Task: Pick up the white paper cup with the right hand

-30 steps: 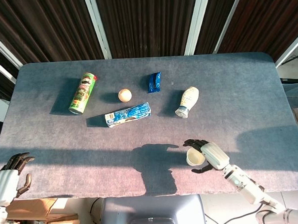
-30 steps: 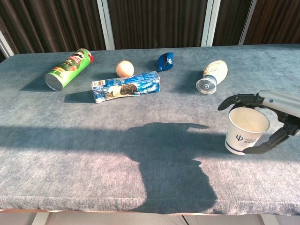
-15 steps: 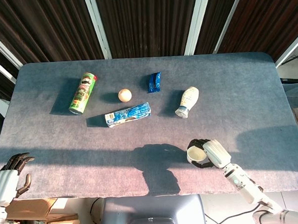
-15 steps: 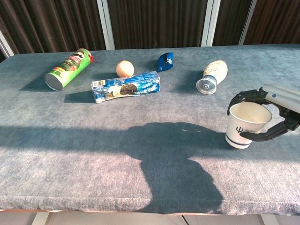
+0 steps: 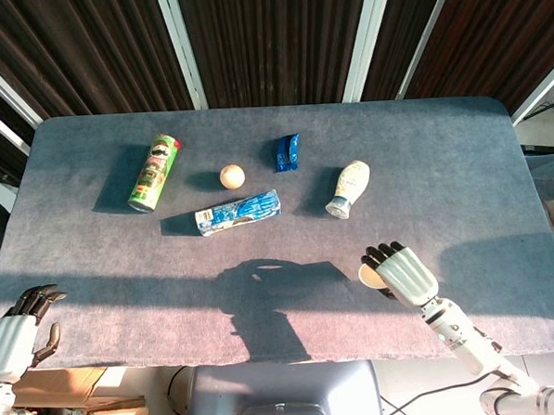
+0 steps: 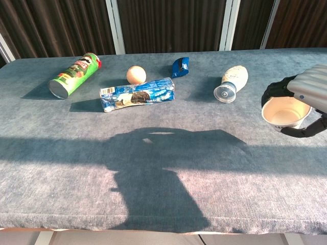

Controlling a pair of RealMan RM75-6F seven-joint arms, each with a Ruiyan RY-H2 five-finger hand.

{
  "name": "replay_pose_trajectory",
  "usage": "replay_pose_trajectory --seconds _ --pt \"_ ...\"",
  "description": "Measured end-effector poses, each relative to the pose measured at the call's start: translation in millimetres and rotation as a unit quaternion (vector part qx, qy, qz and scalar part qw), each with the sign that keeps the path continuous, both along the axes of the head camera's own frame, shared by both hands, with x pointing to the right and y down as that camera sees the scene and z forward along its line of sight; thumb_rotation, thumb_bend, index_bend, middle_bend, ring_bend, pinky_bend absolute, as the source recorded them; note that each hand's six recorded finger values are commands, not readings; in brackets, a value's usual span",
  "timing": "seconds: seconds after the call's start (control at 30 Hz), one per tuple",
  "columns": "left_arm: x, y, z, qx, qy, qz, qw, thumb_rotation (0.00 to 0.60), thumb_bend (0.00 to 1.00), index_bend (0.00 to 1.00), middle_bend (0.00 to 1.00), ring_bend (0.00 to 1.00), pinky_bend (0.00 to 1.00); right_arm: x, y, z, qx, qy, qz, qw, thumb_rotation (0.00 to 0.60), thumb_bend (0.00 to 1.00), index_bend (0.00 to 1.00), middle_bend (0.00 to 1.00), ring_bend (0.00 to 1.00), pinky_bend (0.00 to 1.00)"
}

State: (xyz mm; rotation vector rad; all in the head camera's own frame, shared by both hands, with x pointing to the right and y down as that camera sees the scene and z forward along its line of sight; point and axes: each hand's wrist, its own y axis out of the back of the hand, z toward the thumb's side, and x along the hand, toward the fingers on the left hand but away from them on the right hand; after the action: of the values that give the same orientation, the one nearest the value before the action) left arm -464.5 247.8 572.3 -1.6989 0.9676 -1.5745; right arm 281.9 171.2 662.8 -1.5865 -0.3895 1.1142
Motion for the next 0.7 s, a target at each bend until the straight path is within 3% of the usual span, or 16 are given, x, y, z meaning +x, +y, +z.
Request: replay_pose_trajectory --seconds 0.13,0.27,0.47,0.7 --pt "0 1 1 -0.006 -0.002 -0.001 1.0000 0.600 0.55 0.27 0.16 0.13 0.38 0 0 -3 0.017 0.090 -0.037 0.9951 0.600 0.54 0.57 0.46 0.43 0.58" --pt "-1 1 2 -0.012 -0.006 -0.004 0.9999 0.600 0.55 0.27 0.16 0.13 0.38 3 4 4 -0.015 0.151 -0.041 0.9876 0.600 0.54 0.54 0.43 0.40 0.56" --pt "-1 1 2 -0.014 -0.006 -0.006 0.9999 0.600 0.55 0.28 0.16 0.13 0.38 3 8 16 -0.064 0.173 -0.030 0.9824 0.600 0.54 0.43 0.35 0.29 0.47" --pt "-3 0 0 -0.013 -0.004 -0.011 0.9999 0.600 0.55 0.28 0.16 0.13 0.38 -2 8 19 -0.066 0.155 -0.021 0.9855 0.600 0.46 0.20 0.13 0.11 0.35"
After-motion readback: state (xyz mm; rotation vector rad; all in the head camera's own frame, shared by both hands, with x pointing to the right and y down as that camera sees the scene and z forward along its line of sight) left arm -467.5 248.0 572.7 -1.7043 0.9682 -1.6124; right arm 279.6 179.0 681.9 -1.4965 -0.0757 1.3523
